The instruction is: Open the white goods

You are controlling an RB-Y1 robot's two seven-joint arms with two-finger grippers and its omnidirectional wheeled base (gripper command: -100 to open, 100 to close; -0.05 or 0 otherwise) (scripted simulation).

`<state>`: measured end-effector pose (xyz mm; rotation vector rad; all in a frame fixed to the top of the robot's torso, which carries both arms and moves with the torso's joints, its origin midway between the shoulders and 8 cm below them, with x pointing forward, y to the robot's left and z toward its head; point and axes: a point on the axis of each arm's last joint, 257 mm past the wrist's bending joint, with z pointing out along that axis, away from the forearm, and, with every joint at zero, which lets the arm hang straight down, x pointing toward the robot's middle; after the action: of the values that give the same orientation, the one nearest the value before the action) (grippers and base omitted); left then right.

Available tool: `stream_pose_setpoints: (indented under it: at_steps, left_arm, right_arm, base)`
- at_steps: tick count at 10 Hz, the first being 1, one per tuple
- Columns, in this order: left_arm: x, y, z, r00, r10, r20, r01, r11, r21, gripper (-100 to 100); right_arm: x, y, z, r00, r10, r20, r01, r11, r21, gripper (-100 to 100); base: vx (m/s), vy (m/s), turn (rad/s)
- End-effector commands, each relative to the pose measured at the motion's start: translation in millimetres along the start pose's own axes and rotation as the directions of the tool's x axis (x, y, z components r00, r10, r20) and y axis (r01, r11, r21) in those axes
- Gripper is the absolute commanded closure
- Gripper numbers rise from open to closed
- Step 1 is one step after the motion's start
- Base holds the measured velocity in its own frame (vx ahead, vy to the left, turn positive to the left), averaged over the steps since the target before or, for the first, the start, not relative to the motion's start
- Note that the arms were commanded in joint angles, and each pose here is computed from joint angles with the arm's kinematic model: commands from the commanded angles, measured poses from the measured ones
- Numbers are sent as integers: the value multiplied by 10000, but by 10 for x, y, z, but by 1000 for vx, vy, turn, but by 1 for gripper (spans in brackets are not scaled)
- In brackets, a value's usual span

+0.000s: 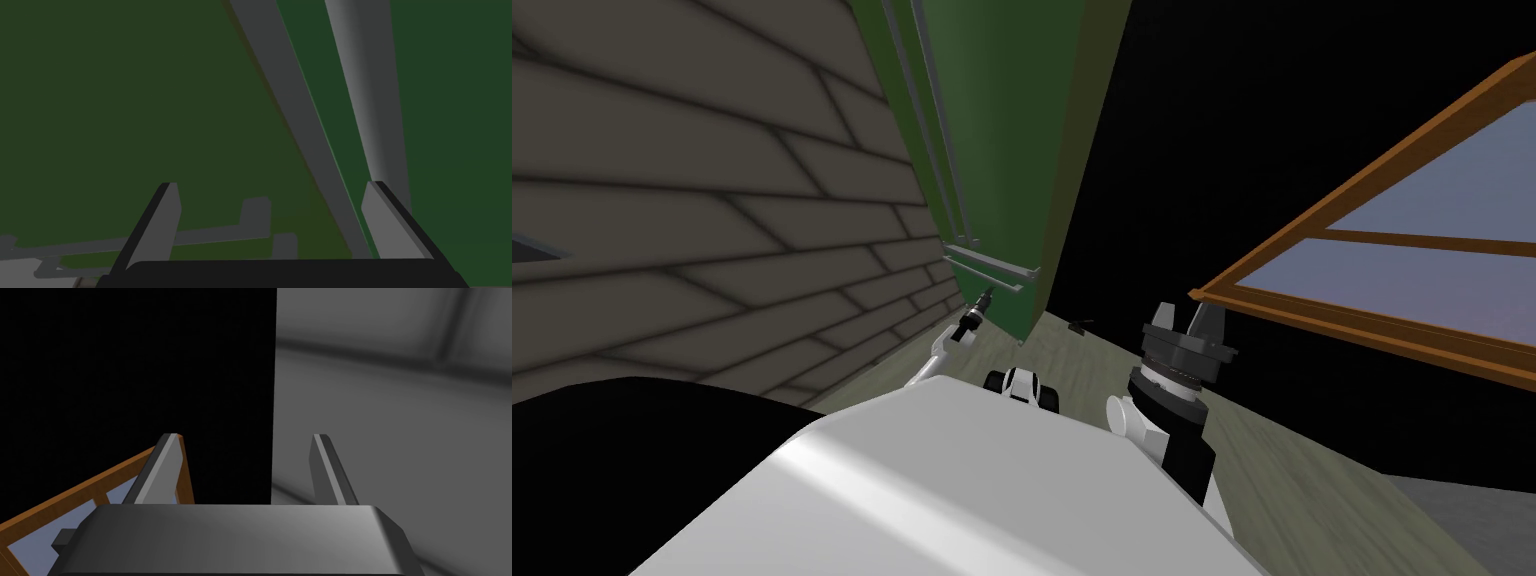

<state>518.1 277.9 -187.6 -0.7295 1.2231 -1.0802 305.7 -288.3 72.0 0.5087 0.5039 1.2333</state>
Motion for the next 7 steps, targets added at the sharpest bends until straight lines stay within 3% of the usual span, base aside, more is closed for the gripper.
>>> stream_pose_setpoints:
  at_steps: [1, 4, 7]
  left_arm:
    - [31, 180, 47, 9999, 4, -173, -9, 9995, -312, -100]
    - [55, 324, 143, 9993, 59, -373, -80, 9984, -568, -100]
    - [66, 490, 155, 9988, 90, -486, -133, 9959, -899, -100]
  right_arm:
    - [0, 0, 0, 10000, -1, 0, 1, 10000, 0, 0]
    - [0, 0, 0, 10000, 0, 0, 0, 10000, 0, 0]
    - [0, 0, 0, 10000, 0, 0, 0, 10000, 0, 0]
  base:
    - [0, -47, -72]
    - [-2, -50, -92]
    - [2, -51, -45]
